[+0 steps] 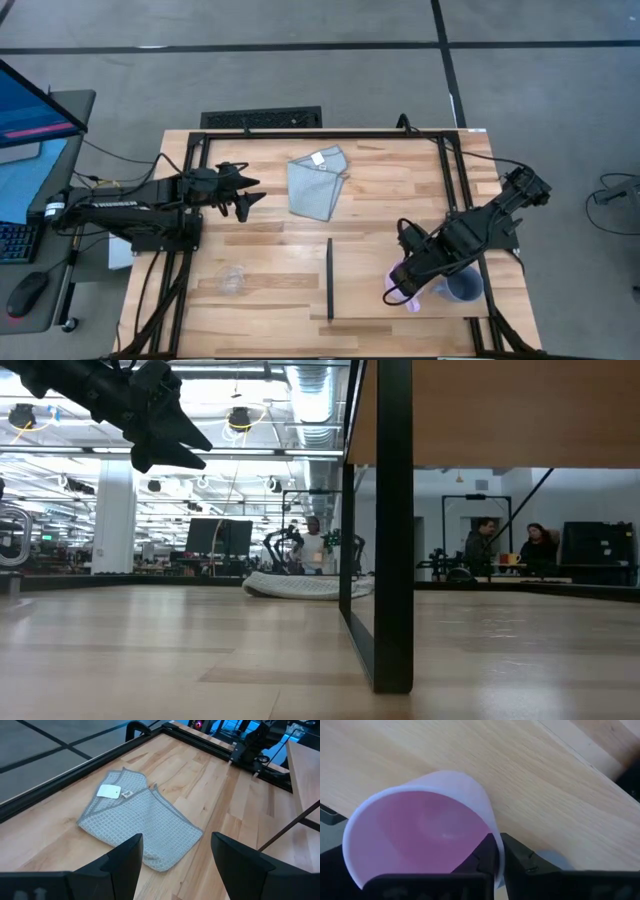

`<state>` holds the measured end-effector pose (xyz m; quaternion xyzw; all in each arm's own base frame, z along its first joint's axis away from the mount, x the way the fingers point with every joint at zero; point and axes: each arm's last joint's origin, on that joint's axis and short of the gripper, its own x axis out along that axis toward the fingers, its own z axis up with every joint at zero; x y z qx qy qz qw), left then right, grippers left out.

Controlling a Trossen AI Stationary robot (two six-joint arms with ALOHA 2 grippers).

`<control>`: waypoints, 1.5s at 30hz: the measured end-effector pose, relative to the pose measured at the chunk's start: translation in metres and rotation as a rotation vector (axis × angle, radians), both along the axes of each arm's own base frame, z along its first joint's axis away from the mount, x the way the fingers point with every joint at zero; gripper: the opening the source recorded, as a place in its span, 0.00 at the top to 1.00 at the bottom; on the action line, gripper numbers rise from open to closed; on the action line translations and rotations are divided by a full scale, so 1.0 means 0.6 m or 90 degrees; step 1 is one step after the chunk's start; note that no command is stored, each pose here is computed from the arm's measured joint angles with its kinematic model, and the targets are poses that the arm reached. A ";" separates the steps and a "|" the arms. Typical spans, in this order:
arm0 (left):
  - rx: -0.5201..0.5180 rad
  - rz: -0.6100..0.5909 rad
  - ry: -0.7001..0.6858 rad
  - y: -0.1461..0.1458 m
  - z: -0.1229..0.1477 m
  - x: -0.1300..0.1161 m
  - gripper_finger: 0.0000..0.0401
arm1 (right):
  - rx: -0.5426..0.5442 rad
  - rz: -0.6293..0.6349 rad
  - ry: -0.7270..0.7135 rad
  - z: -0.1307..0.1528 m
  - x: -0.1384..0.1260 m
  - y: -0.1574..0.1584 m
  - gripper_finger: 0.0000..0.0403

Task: Stack small to large cups/mugs on shelf
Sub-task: Put the pink mug on the shelf, then put the transparent mug on the shelf

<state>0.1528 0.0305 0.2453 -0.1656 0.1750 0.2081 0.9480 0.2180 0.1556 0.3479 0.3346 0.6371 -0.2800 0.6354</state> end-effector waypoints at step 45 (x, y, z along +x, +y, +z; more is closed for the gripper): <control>0.001 0.000 0.001 0.000 0.000 0.000 0.44 | 0.014 0.030 -0.008 0.002 0.003 -0.002 0.57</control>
